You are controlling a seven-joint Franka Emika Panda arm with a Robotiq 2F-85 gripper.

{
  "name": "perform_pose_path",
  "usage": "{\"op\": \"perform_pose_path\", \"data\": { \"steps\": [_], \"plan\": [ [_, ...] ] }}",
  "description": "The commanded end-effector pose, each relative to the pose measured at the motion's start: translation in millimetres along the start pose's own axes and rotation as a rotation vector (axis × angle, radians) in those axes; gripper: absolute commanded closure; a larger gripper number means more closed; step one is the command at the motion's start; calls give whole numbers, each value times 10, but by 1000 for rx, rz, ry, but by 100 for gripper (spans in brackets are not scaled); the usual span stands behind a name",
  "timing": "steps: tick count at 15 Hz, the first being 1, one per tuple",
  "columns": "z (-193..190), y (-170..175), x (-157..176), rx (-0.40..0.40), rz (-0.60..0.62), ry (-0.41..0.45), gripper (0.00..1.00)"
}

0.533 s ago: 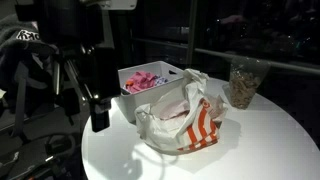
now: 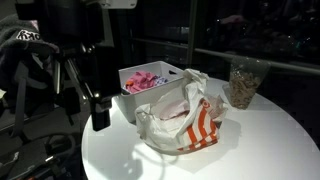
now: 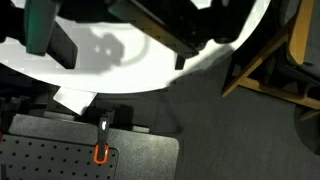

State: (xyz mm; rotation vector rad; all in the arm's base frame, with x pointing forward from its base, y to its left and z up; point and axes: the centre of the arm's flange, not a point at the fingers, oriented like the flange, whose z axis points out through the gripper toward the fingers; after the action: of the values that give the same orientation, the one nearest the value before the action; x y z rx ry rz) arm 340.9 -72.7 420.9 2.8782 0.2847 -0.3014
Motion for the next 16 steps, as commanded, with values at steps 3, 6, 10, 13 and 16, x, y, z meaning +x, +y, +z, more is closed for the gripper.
{"op": "perform_pose_path", "data": {
  "steps": [3,6,10,13,16],
  "plan": [
    [0,0,0,0,0,0,0],
    [0,0,0,0,0,0,0],
    [59,-107,214,18,-46,11,0],
    [4,-370,652,30,-130,91,0],
    [-158,-694,1115,58,-205,182,0]
  ]
}}
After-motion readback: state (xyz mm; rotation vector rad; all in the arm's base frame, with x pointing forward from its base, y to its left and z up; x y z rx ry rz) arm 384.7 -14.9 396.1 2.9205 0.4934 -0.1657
